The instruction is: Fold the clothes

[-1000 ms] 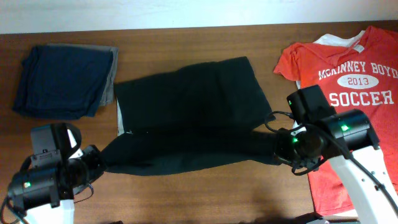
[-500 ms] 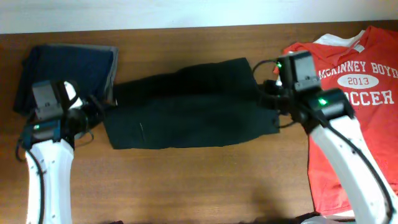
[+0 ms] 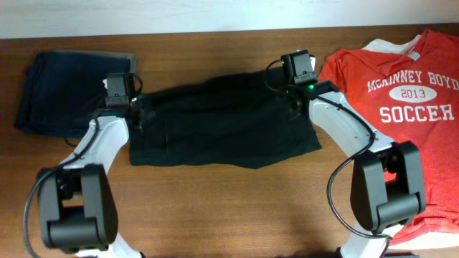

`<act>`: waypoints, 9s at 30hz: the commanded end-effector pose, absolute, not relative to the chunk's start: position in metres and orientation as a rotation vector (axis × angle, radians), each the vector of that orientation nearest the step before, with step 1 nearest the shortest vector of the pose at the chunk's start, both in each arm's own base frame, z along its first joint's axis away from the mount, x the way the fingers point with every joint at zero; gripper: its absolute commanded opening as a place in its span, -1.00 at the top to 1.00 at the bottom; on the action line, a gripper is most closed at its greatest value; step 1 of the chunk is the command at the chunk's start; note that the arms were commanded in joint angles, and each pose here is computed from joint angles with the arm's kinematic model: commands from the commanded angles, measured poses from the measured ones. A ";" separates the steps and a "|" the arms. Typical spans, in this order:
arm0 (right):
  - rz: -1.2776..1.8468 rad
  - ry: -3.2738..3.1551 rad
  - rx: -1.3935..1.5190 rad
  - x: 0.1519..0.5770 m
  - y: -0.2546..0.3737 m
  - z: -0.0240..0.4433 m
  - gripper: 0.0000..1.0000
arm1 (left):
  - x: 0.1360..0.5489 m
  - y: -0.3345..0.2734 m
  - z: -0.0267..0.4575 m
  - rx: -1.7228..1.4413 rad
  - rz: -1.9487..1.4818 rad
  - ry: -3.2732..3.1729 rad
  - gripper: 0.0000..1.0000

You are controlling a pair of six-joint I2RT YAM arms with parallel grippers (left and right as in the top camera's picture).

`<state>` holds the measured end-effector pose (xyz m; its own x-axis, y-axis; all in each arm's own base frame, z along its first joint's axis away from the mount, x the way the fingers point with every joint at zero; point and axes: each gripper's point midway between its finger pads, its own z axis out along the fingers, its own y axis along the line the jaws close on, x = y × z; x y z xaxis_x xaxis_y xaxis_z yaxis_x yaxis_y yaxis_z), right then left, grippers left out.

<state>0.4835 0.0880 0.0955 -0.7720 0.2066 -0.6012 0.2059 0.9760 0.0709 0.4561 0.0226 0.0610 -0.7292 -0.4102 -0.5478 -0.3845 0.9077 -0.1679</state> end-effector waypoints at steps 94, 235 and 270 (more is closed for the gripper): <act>0.057 2.668 0.183 0.515 0.024 0.007 0.11 | 0.545 -0.064 0.078 0.183 -0.070 2.274 0.99; 0.766 2.508 -0.107 0.466 0.276 0.076 0.91 | 0.431 -0.066 0.192 0.014 -0.311 2.697 0.96; 0.480 2.947 0.474 0.343 0.027 0.026 0.92 | 0.442 -0.170 0.236 0.173 -0.500 2.525 0.99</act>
<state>0.3658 0.0270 0.0547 -0.9386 0.3262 -0.1124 0.2733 0.9018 0.3347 0.4446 -0.1421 0.2037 -0.8729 0.0353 -0.4867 0.1731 0.9549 -0.2412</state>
